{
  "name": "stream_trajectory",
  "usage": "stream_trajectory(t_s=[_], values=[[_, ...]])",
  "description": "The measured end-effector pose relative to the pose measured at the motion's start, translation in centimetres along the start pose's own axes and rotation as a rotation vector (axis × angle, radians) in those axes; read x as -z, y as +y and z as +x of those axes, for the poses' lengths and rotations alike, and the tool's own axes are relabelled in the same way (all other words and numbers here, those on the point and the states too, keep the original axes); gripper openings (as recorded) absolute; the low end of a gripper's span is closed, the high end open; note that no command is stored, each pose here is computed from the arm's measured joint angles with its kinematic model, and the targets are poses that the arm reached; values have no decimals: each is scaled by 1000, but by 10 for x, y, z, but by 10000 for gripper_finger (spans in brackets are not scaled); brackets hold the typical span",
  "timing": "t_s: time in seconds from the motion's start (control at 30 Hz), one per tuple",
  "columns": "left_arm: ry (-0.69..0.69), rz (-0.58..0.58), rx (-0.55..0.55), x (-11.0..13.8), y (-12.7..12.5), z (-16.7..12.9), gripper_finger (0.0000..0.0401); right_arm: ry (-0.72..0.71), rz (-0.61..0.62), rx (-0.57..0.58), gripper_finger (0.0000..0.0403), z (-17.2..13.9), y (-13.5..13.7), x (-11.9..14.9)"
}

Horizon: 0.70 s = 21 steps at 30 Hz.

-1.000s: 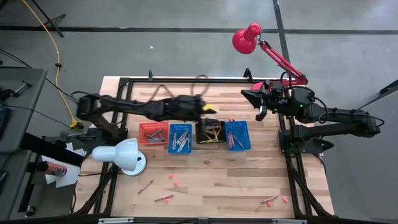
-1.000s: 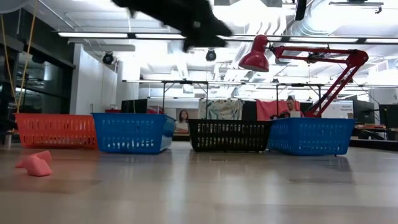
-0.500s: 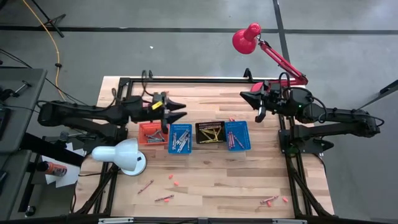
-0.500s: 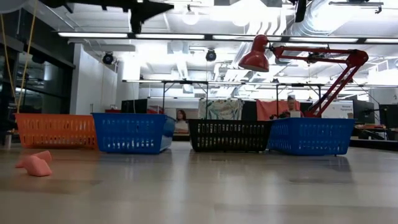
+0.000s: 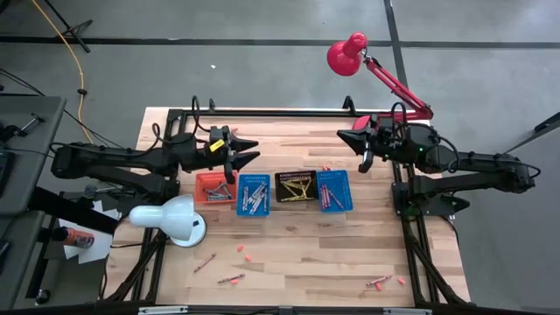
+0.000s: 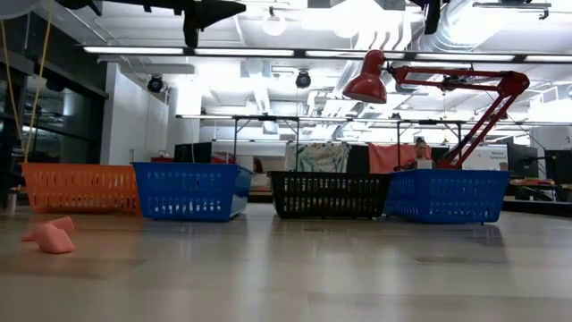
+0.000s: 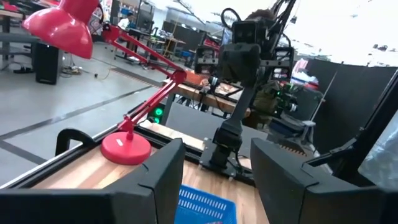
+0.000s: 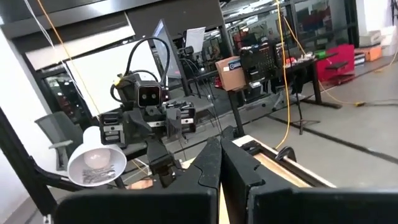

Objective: Sort crayons
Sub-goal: Put the pink crayon into the right blue bin

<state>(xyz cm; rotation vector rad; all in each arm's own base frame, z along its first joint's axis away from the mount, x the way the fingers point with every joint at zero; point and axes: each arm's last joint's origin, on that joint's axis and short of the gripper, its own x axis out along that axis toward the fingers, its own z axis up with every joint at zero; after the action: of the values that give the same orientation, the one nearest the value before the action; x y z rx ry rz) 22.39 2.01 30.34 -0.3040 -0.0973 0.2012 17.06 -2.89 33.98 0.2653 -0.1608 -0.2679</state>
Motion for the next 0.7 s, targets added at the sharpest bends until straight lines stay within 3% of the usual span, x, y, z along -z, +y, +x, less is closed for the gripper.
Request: stream_trajectory(t_s=[0.17, 0.3, 0.43, 0.53, 0.7], values=[[7, -1, -2, 1, 0, 0, 172, 7, 51, -3, 0, 0, 0, 1], [4, -18, -1, 0, 0, 0, 172, 146, 249, -138, 0, 1, 6, 11], [5, -18, -1, 0, 0, 0, 172, 461, 457, -331, 0, 2, 22, 35], [5, -17, -2, 0, 0, 0, 172, 721, 576, -347, 2, -2, 44, 61], [5, -17, -2, 0, 0, 0, 172, 1132, 605, -325, 18, -26, 84, 99]])
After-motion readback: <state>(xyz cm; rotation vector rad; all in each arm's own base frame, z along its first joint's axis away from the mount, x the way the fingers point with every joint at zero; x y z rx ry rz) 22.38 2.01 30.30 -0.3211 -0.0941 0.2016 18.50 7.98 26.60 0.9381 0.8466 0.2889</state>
